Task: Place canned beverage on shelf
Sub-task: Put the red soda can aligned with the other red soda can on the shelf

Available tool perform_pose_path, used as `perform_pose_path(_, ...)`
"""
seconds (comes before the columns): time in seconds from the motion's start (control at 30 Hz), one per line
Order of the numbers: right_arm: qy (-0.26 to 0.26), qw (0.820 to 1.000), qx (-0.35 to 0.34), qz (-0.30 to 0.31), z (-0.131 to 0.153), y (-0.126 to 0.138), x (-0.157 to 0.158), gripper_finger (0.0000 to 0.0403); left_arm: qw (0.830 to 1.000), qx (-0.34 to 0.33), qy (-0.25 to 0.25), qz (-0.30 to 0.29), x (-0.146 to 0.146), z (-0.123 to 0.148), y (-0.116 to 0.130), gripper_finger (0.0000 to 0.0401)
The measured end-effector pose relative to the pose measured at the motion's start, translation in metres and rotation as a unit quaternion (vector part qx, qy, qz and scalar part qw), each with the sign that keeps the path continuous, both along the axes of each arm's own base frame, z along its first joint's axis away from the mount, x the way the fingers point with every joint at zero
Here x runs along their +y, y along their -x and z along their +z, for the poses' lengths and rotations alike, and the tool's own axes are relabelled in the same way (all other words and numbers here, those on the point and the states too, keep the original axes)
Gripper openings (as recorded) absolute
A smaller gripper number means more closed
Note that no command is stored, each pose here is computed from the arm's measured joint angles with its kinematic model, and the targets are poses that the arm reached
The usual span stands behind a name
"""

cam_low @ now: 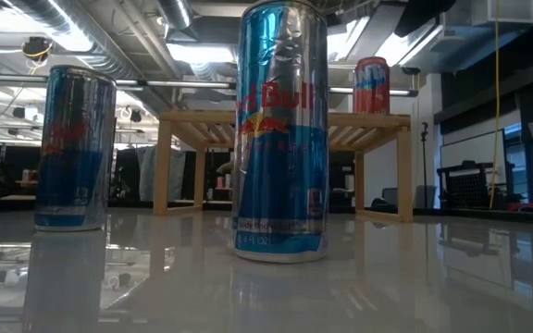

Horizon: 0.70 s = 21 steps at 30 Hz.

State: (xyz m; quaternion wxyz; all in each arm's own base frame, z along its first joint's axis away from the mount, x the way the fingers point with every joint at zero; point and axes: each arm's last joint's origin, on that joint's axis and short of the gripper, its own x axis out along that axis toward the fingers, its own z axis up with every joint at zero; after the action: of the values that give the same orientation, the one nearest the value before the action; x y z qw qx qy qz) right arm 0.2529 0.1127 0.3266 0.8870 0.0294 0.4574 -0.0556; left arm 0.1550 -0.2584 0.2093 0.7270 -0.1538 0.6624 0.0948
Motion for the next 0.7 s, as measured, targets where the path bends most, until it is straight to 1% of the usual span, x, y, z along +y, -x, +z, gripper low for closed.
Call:
perform_pose_path(0.2, 0.0, 1.0, 0.0, 0.0, 0.0, 0.0, 0.0, 0.0356, 1.0, 0.002, 0.002, 0.023, 0.004, 0.0, -0.007, 0.0278)
perform_pose_path(0.37, 0.0, 1.0, 0.0, 0.0, 0.0, 0.0, 0.0, 0.0356, 0.999, 0.009, 0.012, 0.028, 0.011, 0.006, -0.015, 0.0278)
perform_pose_path(0.57, 0.0, 1.0, 0.0, 0.0, 0.0, 0.0, 0.0, 0.0356, 0.999, 0.002, 0.006, 0.046, 0.03, 0.037, -0.028, 0.0278)
perform_pose_path(0.7, -0.012, 1.0, 0.002, 0.006, 0.001, 0.0, 0.001, 0.0356, 0.998, -0.023, 0.029, 0.046, 0.041, 0.066, -0.042, 0.0278)
